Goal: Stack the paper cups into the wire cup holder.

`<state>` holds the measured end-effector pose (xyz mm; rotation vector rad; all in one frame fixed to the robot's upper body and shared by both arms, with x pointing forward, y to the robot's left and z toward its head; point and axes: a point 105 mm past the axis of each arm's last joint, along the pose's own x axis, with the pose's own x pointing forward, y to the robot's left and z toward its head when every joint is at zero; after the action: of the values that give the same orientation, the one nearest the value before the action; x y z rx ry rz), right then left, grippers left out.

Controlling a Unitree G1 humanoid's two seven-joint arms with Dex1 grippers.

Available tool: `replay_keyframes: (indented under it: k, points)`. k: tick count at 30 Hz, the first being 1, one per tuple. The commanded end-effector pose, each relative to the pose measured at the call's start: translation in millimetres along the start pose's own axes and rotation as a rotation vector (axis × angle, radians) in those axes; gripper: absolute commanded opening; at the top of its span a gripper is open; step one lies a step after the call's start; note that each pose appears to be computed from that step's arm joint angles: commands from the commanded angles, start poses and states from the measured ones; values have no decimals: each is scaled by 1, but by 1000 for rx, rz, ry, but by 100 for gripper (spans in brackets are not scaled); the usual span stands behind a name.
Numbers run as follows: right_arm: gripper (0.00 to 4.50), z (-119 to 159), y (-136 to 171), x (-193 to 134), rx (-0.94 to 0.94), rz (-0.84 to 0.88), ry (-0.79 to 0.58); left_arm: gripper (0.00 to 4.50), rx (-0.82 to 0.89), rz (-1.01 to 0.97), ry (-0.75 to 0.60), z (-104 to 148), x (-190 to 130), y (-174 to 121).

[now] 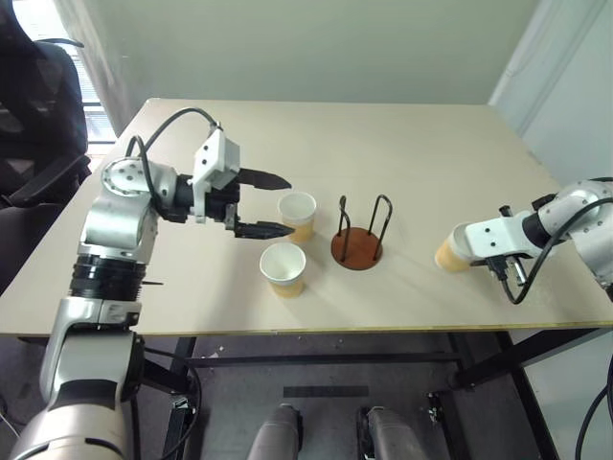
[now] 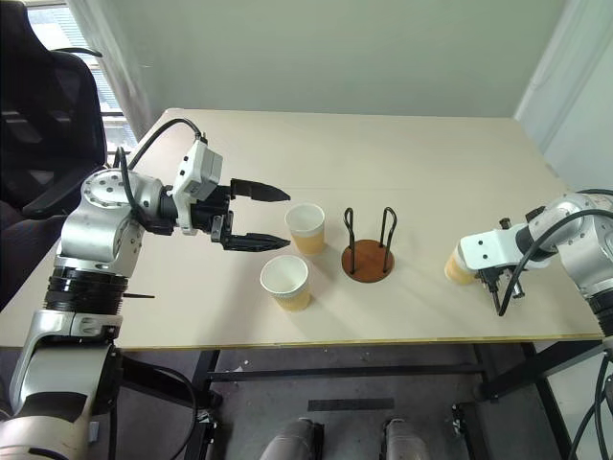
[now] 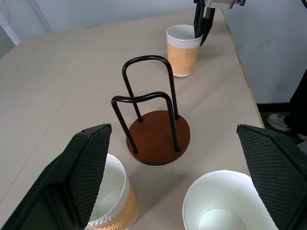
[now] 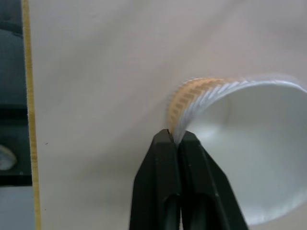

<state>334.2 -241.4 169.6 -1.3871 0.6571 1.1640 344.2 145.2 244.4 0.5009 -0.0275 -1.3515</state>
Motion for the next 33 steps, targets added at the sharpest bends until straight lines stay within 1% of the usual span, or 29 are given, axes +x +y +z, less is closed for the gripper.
replay_keyframes:
  k: [1, 5, 8, 10, 15, 17, 21, 26, 30, 33]
  points:
    - [2, 3, -8, -18, -29, -29, 4, 450, 45, 22, -6, 10, -7, 6]
    - [2, 11, -18, -30, -43, -70, -14, 450, 43, 28, 4, 7, -10, 9]
    - [2, 24, -37, -51, -52, -151, -42, 450, 40, 35, 19, 4, -13, 12]
    - [2, 37, -53, -67, -65, -219, -67, 450, 39, 39, 25, 2, -14, 14]
    - [2, 63, -75, -95, -103, -319, -104, 450, 39, 40, 26, 2, -14, 17]
    - [2, 72, -81, -105, -122, -348, -113, 450, 39, 38, 26, 1, -14, 18]
    - [2, 104, -85, -122, -170, -374, -189, 450, 42, 33, 24, 1, -11, 19]
    - [2, 126, -85, -129, -201, -388, -243, 450, 45, 28, 21, 1, -9, 20]
    - [2, 138, -81, -124, -224, -360, -279, 450, 49, 26, 20, 1, -8, 21]
    - [2, 141, -78, -116, -233, -332, -287, 450, 53, 28, 19, 2, -8, 21]
